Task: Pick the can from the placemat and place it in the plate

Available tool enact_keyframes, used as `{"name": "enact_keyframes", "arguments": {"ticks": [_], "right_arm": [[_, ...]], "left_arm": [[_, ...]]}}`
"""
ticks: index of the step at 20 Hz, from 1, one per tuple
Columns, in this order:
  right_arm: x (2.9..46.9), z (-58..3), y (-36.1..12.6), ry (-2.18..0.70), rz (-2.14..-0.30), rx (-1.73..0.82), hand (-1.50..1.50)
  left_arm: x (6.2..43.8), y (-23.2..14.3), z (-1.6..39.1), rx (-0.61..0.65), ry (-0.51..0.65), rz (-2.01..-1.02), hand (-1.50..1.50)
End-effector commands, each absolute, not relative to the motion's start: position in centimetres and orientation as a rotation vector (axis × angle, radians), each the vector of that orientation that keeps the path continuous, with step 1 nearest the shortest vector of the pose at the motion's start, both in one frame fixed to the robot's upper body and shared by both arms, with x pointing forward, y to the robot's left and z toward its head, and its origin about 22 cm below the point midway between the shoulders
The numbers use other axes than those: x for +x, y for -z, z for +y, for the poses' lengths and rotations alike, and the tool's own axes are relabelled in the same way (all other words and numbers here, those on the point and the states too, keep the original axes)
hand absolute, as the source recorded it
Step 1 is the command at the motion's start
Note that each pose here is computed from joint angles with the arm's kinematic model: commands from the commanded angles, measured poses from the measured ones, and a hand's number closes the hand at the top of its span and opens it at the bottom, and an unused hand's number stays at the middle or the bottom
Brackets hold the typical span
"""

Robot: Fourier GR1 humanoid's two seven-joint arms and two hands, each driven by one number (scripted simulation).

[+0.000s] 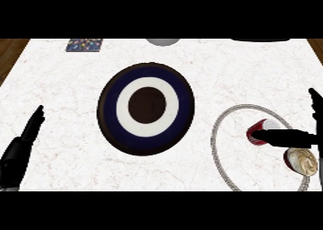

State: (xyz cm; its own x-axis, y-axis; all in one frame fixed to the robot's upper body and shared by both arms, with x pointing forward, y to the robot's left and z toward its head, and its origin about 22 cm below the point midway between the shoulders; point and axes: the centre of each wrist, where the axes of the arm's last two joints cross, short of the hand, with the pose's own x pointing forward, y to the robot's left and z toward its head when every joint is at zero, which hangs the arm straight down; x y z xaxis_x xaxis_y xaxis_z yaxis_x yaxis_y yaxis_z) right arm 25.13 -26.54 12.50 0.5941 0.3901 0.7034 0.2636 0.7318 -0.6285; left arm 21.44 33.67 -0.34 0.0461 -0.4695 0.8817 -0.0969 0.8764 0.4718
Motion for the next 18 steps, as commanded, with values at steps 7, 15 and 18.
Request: {"name": "enact_keyframes", "arguments": {"ticks": [7,15,18], "right_arm": [[27.6,-27.0,-11.5,-0.245,-0.740,-0.702,-1.50],[28.0,-28.6,-10.0,-0.289,-0.727,-0.611,-1.50],[27.5,-28.6,-8.9,-0.284,-0.724,-0.592,-1.50]], "left_arm": [[21.9,0.3,32.9,0.462,0.302,-1.515,0.00],[20.9,1.4,32.8,0.455,0.301,-1.500,0.00],[22.3,-0.4,34.3,0.470,0.289,-1.518,0.00]]}}
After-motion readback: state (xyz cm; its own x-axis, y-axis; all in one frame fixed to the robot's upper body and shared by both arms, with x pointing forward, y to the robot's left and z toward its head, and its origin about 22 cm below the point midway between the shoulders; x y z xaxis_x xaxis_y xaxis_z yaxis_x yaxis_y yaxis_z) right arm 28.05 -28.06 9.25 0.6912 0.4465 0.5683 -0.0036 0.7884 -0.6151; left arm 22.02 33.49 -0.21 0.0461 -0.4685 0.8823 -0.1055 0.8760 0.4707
